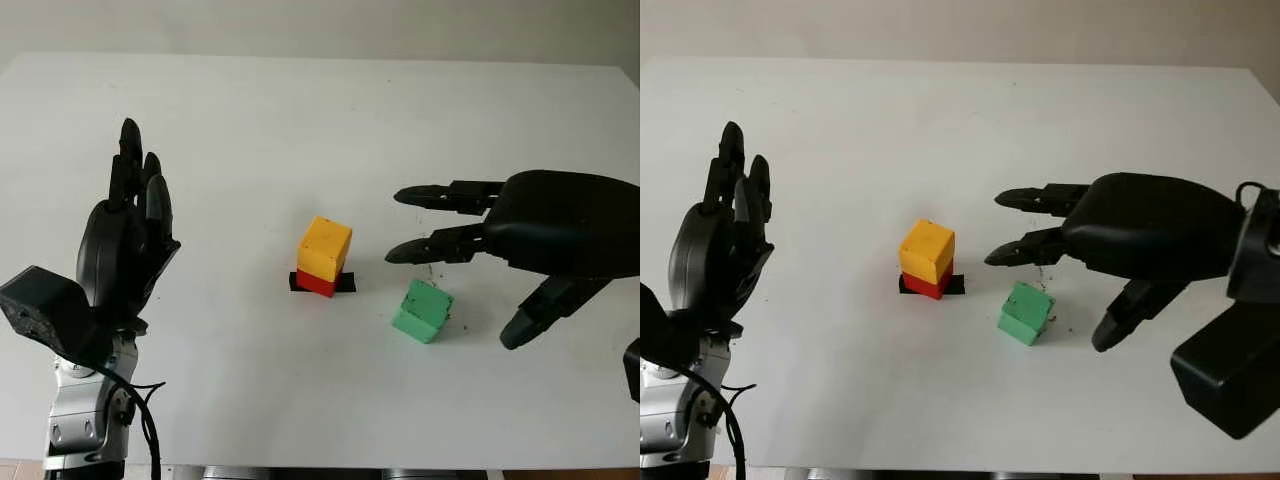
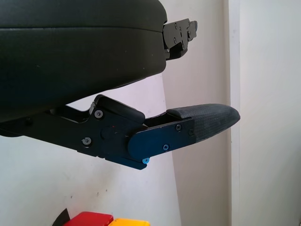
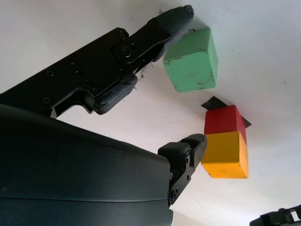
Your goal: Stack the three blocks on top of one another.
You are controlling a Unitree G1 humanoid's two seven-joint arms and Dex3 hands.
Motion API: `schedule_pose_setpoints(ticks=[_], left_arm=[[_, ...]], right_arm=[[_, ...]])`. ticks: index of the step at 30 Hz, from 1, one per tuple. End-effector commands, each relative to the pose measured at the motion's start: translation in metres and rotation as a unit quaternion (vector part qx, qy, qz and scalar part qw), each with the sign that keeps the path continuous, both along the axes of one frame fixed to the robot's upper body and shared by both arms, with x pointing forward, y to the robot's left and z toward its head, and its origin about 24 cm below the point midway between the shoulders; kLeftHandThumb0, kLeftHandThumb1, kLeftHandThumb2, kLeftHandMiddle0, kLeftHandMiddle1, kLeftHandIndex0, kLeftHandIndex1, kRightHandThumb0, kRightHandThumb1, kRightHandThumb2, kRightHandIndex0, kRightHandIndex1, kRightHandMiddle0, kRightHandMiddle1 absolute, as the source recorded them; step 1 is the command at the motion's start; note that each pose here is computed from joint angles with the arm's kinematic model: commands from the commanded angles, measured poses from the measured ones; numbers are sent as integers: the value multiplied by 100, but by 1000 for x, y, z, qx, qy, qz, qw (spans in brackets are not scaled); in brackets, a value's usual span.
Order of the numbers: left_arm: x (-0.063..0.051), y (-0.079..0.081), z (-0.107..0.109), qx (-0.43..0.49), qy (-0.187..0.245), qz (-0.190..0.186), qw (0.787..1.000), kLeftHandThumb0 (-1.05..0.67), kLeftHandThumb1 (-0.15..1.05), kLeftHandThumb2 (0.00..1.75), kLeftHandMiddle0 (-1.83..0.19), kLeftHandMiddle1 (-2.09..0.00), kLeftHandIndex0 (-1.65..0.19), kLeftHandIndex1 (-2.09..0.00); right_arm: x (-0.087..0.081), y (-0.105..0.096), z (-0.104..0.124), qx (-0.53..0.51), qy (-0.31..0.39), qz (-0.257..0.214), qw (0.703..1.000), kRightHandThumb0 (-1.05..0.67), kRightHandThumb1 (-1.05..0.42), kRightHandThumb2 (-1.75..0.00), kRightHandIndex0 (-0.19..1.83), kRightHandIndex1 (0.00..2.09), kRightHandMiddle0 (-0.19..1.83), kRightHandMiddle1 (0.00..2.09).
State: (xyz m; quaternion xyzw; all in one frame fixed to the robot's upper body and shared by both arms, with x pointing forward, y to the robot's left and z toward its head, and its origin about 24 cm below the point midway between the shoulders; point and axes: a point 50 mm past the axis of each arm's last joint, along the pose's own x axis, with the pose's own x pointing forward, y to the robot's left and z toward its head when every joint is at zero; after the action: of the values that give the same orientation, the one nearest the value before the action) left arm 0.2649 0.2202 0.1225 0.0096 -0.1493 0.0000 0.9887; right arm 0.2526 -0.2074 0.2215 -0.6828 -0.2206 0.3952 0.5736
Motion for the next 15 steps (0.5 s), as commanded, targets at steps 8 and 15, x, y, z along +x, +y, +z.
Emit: schedule_pose_setpoints(ticks=[8, 15], left_arm=[[-8, -4, -5, 25, 13, 6, 1000, -72, 105, 65, 19, -3, 19, 0], [-11, -5, -6, 32, 10, 13, 999, -67, 105, 65, 18, -5, 19, 0]], right_arm=[[11, 3, -25, 28, -23, 19, 999, -61, -74, -6, 7, 5, 48, 7], [13, 4, -39, 31, -27, 25, 999, -58, -73, -5, 8, 5, 55, 9]])
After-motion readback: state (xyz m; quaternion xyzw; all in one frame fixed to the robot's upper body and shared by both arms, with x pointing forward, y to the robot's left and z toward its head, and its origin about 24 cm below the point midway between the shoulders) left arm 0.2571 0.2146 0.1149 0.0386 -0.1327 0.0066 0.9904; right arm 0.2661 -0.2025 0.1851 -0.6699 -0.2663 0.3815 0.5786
